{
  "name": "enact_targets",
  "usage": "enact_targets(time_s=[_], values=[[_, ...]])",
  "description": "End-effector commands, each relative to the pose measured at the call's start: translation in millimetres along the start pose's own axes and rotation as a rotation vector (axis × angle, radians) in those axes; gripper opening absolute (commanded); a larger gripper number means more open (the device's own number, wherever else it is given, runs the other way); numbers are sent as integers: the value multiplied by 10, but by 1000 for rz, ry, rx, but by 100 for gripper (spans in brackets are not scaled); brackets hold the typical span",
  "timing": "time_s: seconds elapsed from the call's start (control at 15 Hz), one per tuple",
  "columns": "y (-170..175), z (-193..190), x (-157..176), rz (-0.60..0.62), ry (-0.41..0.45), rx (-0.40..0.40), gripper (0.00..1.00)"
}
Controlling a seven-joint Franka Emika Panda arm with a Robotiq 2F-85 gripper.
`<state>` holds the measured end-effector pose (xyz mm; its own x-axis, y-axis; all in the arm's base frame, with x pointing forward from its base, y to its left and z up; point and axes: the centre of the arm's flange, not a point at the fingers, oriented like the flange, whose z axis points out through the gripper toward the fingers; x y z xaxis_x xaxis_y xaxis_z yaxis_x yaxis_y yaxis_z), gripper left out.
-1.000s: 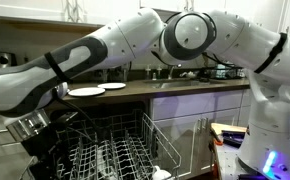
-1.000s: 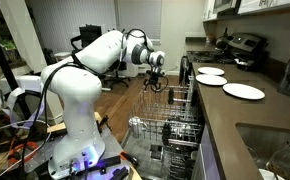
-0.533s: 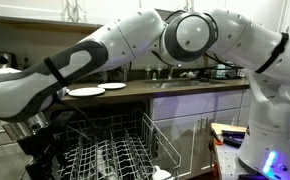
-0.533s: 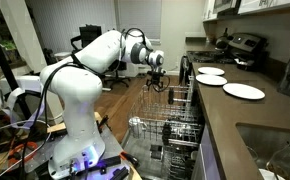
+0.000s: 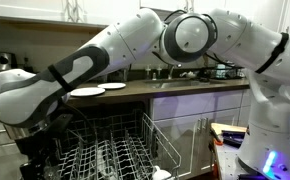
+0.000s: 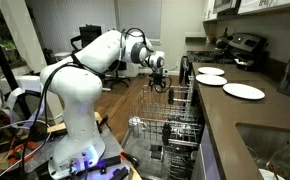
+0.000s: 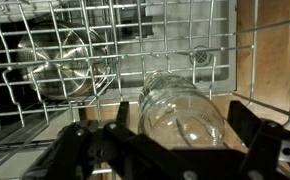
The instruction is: Move the glass jar in the dishwasher to the right
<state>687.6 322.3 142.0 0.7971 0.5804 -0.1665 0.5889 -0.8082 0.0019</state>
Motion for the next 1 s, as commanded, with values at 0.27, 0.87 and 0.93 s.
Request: enact_targets(time_s=[0.27, 0.87, 0.93], values=[[-28, 117, -103, 5, 80, -23, 100], [-35, 185, -111, 2, 85, -23, 100], [-33, 192, -111, 2, 88, -24, 100]])
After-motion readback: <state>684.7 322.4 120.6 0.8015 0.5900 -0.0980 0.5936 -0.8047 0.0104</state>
